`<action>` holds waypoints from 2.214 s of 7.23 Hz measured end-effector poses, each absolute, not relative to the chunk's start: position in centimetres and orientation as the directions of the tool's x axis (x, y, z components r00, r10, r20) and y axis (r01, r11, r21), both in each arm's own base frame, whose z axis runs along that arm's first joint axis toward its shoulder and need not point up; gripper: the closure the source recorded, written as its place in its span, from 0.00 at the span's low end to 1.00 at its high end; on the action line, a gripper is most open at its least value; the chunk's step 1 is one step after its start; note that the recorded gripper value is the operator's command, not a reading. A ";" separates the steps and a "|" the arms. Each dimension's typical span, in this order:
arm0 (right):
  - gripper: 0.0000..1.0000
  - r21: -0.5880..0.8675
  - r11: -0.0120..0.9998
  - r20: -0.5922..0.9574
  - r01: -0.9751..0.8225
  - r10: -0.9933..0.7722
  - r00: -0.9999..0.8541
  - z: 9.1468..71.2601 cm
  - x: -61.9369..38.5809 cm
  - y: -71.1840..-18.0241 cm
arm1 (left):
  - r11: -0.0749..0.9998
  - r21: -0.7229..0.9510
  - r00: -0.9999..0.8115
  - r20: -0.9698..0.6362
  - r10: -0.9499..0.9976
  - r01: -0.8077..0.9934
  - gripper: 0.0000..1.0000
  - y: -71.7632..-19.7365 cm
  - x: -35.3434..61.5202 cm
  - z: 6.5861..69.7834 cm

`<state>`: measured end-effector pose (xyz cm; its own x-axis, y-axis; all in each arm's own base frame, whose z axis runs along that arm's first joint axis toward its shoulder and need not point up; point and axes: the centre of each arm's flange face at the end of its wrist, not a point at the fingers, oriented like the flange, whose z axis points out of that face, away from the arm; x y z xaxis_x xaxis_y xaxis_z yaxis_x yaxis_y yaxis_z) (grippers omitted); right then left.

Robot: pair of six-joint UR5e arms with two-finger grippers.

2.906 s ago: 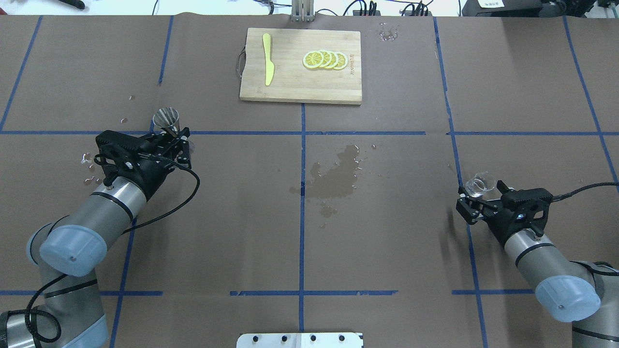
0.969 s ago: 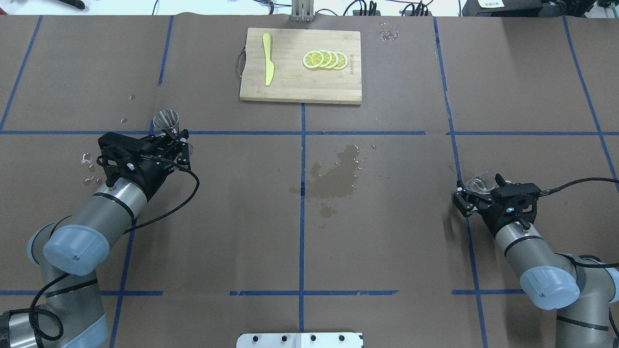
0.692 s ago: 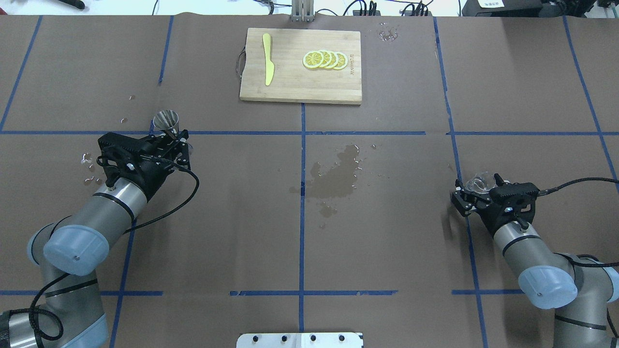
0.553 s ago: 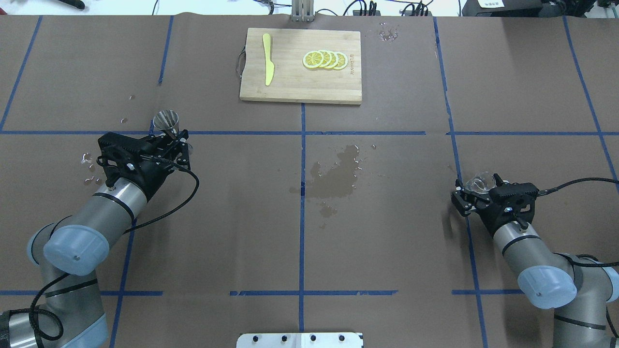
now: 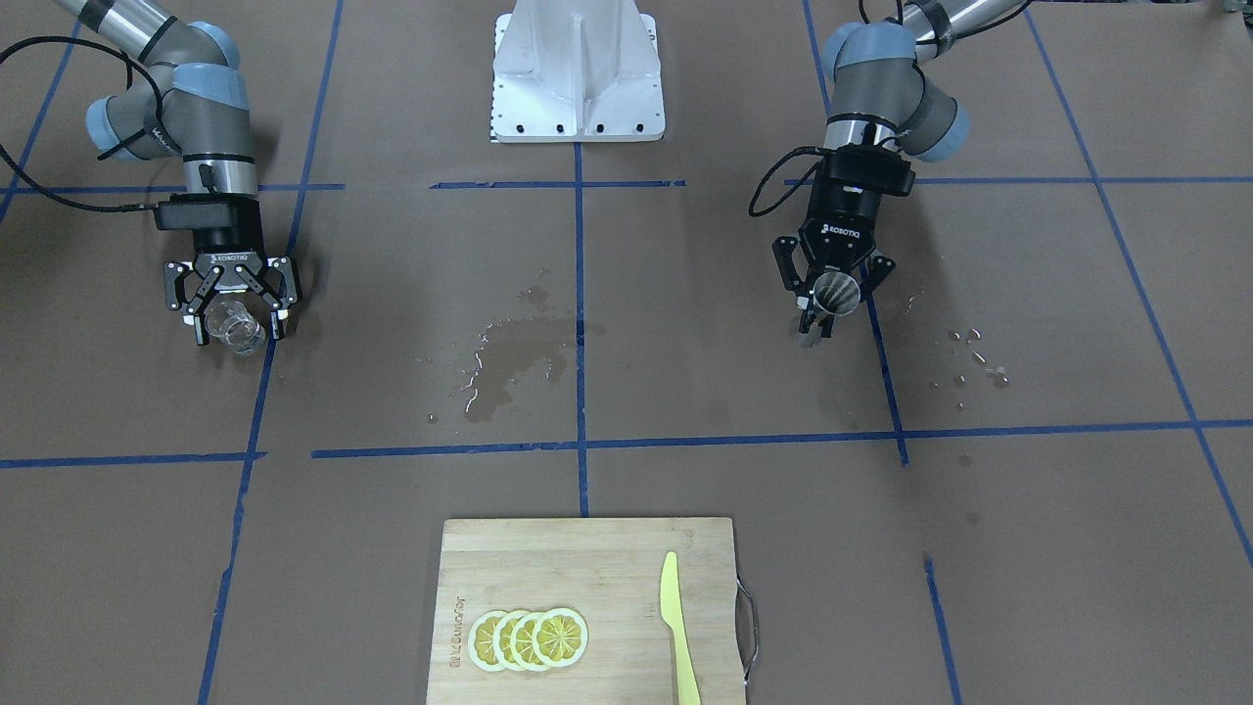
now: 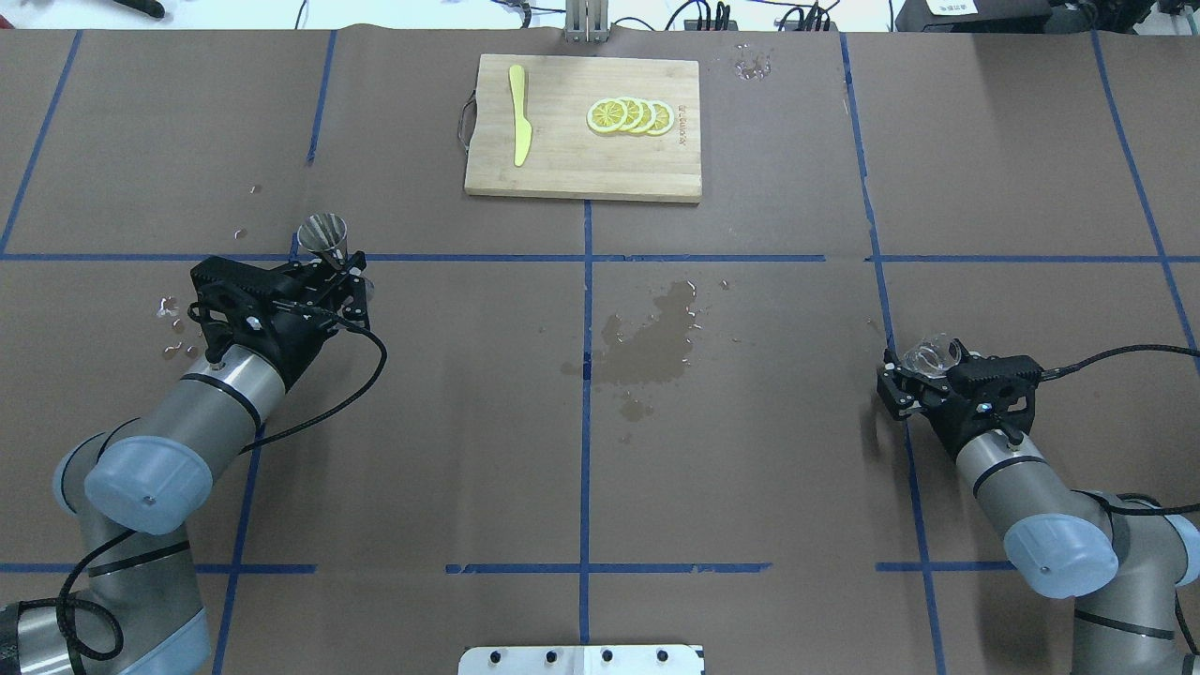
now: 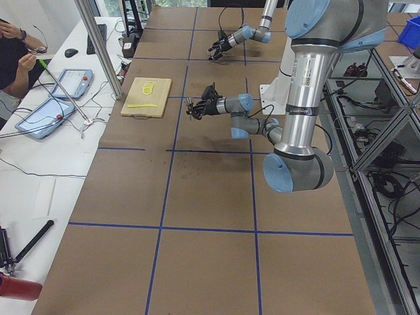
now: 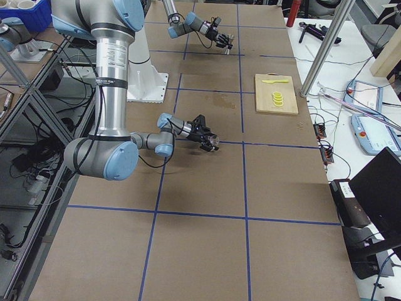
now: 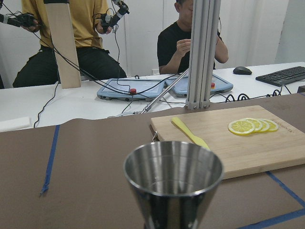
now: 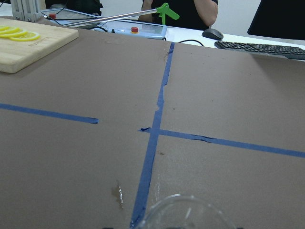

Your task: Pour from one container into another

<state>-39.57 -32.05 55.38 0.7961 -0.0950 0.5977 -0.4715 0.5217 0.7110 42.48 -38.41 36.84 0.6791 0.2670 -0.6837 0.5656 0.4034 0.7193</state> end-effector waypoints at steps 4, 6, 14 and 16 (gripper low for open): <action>1.00 0.707 0.533 0.598 -0.466 -0.098 0.796 55.6 -39.4 -32.1 | 0.403 0.717 0.675 -0.687 0.270 0.569 1.00 -38.4 42.5 36.5; 1.00 0.693 0.543 0.614 -0.474 -0.100 0.783 54.7 -38.7 -32.7 | 0.402 0.716 0.673 -0.688 0.271 0.570 1.00 -38.4 42.6 36.4; 1.00 0.772 0.470 0.598 -0.428 -0.309 0.739 39.7 -36.8 -34.8 | 0.441 0.724 0.527 -0.689 0.497 0.531 1.00 -36.4 50.1 25.3; 1.00 0.809 0.440 0.560 -0.390 -0.375 0.738 35.6 -37.2 -35.0 | 0.464 0.736 0.484 -0.675 0.557 0.493 1.00 -35.6 52.3 23.7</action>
